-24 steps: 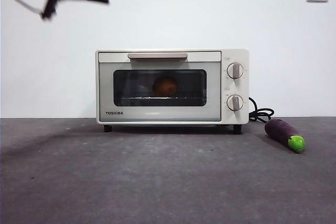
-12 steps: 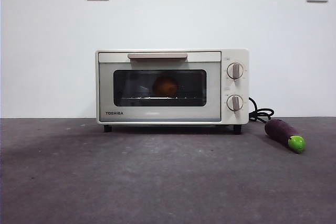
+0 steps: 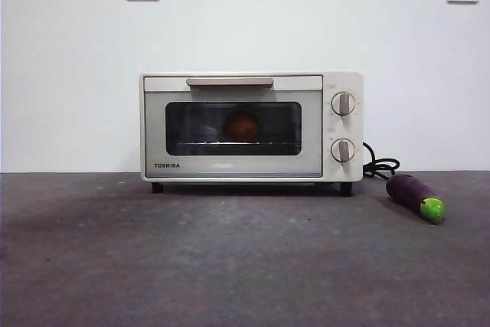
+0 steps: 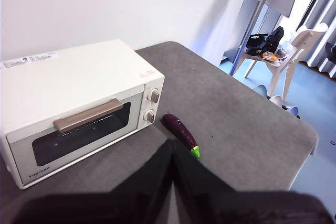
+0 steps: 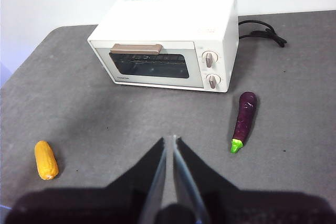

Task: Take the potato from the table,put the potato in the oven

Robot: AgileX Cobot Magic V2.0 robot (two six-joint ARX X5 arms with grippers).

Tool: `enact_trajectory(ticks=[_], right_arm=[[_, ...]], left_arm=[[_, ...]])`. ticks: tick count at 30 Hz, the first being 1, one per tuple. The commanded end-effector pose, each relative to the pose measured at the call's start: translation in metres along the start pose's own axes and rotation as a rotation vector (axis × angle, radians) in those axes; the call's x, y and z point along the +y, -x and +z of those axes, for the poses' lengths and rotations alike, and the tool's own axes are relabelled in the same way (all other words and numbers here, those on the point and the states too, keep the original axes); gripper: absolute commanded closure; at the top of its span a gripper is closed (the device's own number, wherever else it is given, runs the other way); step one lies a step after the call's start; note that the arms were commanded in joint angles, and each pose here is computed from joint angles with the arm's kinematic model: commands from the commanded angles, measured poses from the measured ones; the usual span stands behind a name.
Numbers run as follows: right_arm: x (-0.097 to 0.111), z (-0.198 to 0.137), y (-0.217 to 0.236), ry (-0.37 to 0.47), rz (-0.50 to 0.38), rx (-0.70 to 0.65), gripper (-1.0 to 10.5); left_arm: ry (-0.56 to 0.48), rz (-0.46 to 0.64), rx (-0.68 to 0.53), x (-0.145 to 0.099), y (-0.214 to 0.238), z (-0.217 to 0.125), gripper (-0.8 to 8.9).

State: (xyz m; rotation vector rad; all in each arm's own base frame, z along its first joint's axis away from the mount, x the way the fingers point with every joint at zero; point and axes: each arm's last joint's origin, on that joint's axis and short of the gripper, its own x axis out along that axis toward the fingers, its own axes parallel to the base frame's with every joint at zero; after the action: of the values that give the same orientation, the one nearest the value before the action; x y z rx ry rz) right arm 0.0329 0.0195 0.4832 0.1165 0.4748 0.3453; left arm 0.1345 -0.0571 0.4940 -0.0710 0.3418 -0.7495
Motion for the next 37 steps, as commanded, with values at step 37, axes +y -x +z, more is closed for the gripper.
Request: enact_trajectory(ticks=[37], right_arm=[[-0.001, -0.003, -0.001, 0.017, -0.012, 0.02, 9.1]], left_arm=[[-0.151, 0.77, -0.247, 0.083, -0.025, -0.277, 8.18]])
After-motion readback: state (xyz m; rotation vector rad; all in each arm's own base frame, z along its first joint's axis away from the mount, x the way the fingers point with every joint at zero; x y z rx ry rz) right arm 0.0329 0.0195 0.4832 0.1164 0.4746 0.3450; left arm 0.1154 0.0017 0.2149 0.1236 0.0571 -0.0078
